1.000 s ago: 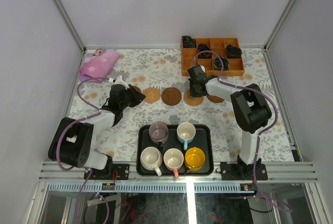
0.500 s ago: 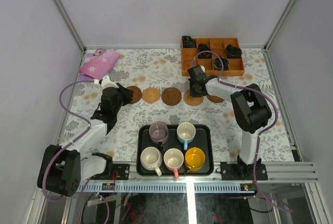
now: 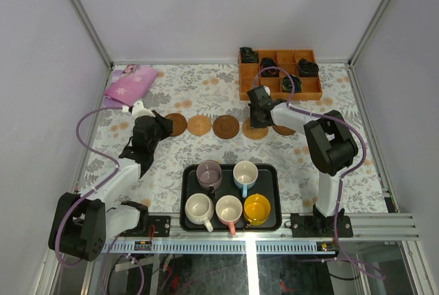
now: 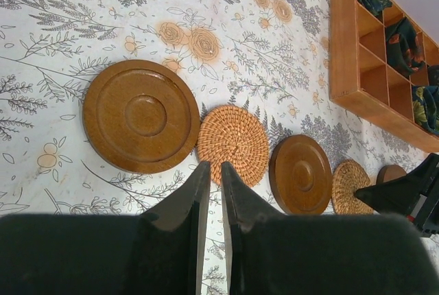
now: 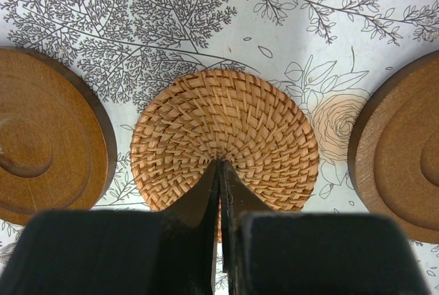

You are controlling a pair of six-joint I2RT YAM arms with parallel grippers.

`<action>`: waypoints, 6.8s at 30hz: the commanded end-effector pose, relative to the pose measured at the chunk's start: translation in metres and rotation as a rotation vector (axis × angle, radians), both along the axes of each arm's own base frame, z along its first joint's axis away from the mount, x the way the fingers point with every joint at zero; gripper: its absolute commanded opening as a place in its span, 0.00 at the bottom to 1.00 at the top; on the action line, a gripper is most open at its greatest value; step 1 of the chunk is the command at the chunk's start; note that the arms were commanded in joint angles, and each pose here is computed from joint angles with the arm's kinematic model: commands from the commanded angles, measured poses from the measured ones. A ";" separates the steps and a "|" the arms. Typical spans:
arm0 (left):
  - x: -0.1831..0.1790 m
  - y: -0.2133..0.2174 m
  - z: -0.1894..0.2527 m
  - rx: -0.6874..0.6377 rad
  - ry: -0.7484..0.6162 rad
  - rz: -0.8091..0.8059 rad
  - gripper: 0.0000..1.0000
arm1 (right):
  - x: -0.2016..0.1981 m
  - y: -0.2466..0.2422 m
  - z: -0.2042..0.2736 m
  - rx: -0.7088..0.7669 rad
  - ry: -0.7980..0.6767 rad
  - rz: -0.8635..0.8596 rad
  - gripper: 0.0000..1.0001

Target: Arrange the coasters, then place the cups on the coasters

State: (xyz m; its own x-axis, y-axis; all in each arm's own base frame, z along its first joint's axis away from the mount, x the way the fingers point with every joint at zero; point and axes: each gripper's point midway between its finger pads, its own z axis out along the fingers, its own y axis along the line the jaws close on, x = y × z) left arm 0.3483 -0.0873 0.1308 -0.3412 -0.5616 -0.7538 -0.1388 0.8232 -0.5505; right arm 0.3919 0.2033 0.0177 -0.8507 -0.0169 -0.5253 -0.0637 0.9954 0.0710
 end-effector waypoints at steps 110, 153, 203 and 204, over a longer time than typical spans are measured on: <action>-0.014 0.017 -0.027 0.072 0.034 0.052 0.11 | 0.014 -0.013 0.027 -0.110 -0.071 -0.029 0.00; -0.010 0.001 -0.023 0.032 0.019 -0.022 0.11 | 0.024 -0.137 0.034 -0.190 -0.114 -0.330 0.01; -0.008 -0.005 -0.022 -0.012 0.025 -0.029 0.11 | -0.043 -0.123 -0.013 -0.039 0.064 -0.324 0.00; -0.007 -0.005 -0.022 -0.012 0.024 -0.027 0.11 | -0.044 -0.123 -0.013 -0.040 0.063 -0.327 0.00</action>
